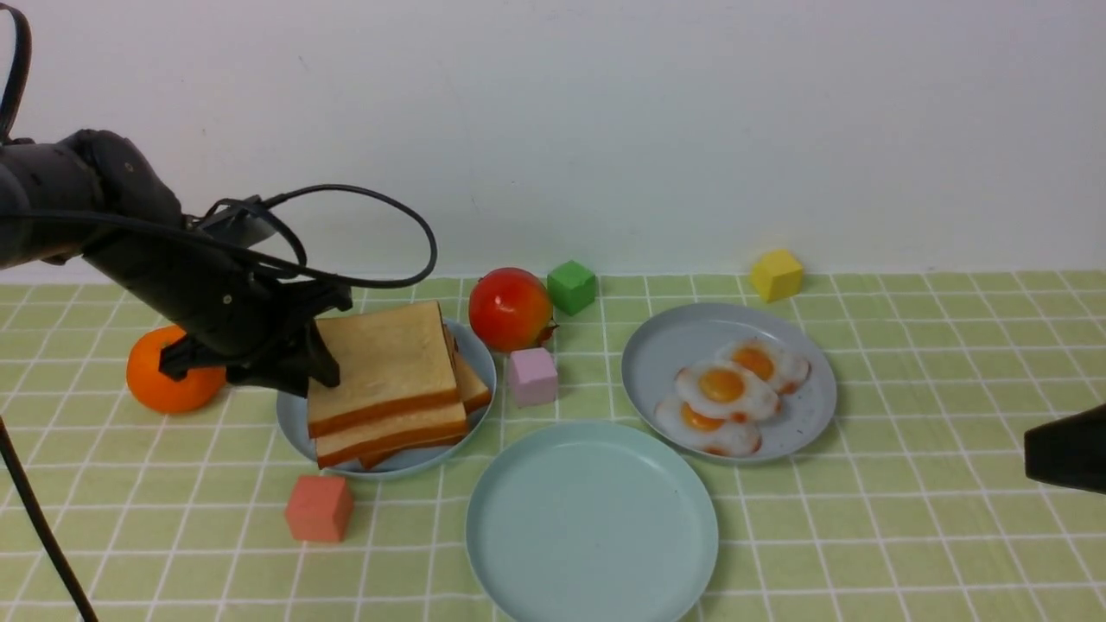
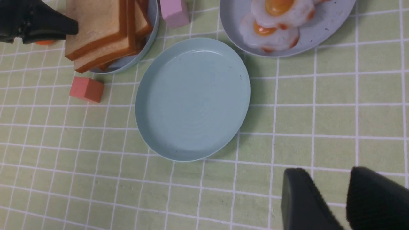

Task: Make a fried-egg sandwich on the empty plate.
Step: Use the left arm to grab a slice of bread, then use the left arm to put a slice of bread into the empty plate in the middle

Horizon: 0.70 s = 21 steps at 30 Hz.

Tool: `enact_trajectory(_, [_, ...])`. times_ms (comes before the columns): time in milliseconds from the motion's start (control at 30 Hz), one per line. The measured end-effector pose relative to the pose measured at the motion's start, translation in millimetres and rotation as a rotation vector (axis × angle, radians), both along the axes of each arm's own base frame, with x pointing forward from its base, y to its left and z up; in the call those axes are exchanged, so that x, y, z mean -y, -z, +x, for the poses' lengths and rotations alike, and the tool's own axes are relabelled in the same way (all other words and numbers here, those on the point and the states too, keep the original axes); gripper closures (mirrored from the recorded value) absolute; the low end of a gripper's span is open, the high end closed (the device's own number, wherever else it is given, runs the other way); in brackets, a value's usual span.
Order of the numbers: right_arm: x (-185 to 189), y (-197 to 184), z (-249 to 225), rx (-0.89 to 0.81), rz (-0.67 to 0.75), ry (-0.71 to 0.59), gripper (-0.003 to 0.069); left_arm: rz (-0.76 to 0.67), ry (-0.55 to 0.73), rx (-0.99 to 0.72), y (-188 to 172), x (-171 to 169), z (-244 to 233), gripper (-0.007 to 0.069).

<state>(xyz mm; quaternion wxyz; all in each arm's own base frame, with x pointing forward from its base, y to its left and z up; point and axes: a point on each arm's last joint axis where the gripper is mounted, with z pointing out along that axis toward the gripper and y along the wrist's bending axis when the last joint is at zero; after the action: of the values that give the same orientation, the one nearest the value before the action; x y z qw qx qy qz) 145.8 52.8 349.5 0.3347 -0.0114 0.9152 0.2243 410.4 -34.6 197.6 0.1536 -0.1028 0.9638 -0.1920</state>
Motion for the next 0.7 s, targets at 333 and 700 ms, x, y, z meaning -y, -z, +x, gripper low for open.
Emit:
enact_trajectory(333, [-0.1,0.0,0.0,0.000,0.001,0.000,0.0418,0.021,0.025,0.135,-65.4,-1.4,-21.6,0.0576])
enact_trajectory(700, [0.3,-2.0,2.3,0.030,0.007,0.013,0.0418,-0.173,0.212,0.116,-48.8,79.3,-79.5,0.0576])
